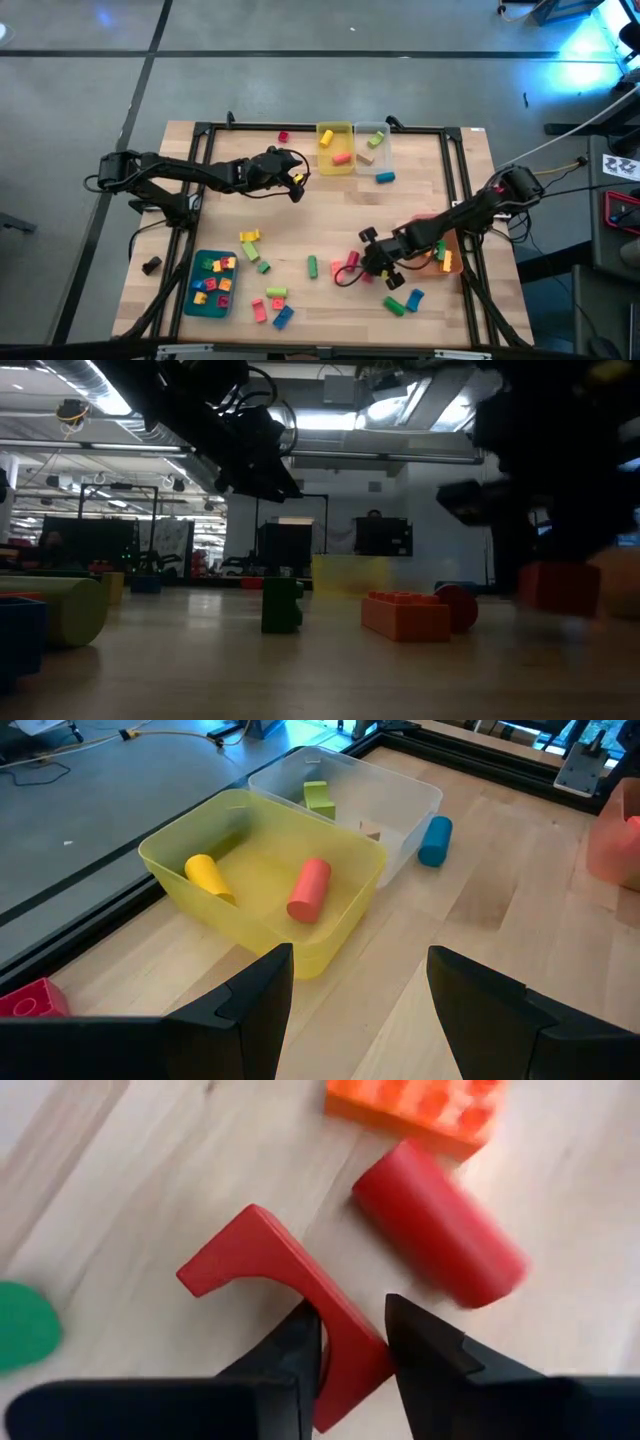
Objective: Sort blocks by size
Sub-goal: Put the red arch block into the transparent bin
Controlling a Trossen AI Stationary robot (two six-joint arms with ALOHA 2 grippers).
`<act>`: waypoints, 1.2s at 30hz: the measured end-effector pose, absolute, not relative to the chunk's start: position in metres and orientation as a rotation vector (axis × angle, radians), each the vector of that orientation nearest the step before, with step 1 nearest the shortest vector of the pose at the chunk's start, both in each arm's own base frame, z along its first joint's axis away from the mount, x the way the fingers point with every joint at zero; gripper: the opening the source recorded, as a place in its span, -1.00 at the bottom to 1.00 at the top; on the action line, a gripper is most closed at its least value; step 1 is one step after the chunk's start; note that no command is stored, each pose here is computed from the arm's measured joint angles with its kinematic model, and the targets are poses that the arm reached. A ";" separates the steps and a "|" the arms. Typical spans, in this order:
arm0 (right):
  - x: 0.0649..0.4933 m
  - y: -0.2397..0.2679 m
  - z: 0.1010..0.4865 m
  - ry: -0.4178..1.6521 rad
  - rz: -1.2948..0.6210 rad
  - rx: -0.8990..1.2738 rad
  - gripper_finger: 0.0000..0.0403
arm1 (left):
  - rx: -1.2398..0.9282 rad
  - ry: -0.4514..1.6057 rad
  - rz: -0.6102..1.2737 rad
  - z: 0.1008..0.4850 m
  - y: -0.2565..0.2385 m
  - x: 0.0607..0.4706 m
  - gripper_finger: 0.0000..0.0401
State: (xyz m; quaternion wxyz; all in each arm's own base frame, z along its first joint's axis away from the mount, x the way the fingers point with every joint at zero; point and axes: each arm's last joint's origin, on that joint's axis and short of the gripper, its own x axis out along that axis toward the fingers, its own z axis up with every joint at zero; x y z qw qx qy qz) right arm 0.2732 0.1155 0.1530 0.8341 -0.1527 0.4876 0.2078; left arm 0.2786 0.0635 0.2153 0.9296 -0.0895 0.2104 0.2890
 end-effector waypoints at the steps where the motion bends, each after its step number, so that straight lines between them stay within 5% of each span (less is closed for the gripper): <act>1: 0.275 0.116 0.158 1.048 0.427 -0.343 -0.49 | -0.183 0.431 0.592 0.215 0.064 0.279 0.07; 20: 0.302 0.044 0.240 1.319 0.033 -0.756 -0.51 | -0.183 0.431 0.591 0.215 0.063 0.279 0.07; 36: 0.295 -0.100 0.245 1.477 -0.257 -0.670 -0.51 | -0.181 0.431 0.591 0.215 0.063 0.279 0.07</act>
